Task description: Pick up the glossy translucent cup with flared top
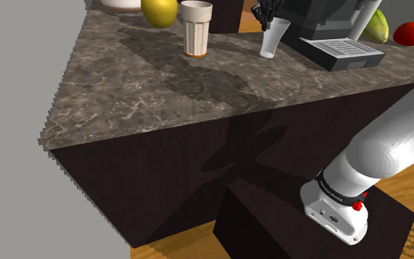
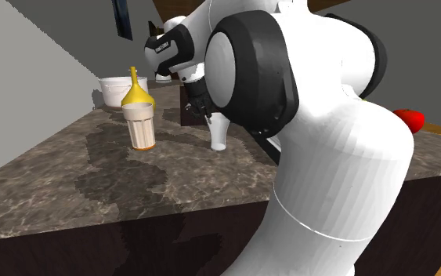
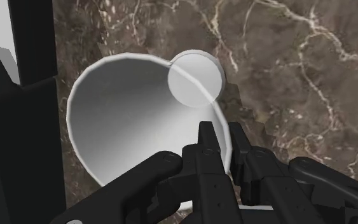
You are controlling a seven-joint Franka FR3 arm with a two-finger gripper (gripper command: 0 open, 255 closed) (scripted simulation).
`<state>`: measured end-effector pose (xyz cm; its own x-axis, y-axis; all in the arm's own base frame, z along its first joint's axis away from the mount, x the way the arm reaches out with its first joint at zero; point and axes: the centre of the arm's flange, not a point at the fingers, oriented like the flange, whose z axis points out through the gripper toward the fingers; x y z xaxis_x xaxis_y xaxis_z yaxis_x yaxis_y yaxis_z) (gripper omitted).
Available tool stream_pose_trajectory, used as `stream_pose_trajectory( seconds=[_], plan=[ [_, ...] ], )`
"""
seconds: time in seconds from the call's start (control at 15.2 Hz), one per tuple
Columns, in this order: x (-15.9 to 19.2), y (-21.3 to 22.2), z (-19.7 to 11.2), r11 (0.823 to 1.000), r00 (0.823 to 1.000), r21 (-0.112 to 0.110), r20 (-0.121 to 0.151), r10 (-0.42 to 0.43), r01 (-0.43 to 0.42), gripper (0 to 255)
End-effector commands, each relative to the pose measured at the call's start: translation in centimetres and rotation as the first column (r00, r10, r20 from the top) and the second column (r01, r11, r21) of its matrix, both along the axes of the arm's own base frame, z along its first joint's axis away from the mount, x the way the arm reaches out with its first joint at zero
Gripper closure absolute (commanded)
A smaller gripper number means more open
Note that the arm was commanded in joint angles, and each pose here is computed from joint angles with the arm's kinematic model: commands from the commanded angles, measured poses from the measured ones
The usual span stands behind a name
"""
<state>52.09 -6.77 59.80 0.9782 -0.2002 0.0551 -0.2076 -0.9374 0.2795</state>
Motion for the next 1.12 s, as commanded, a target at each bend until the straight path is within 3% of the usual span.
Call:
stream_pose_trajectory(
  seconds=[0.0,1.06],
  plan=[
    [0.0,0.0,0.5,1.0,1.0,0.0,0.0,0.0,0.0,255],
    [0.0,0.0,8.0,1.0,1.0,0.0,0.0,0.0,0.0,255]
  ],
)
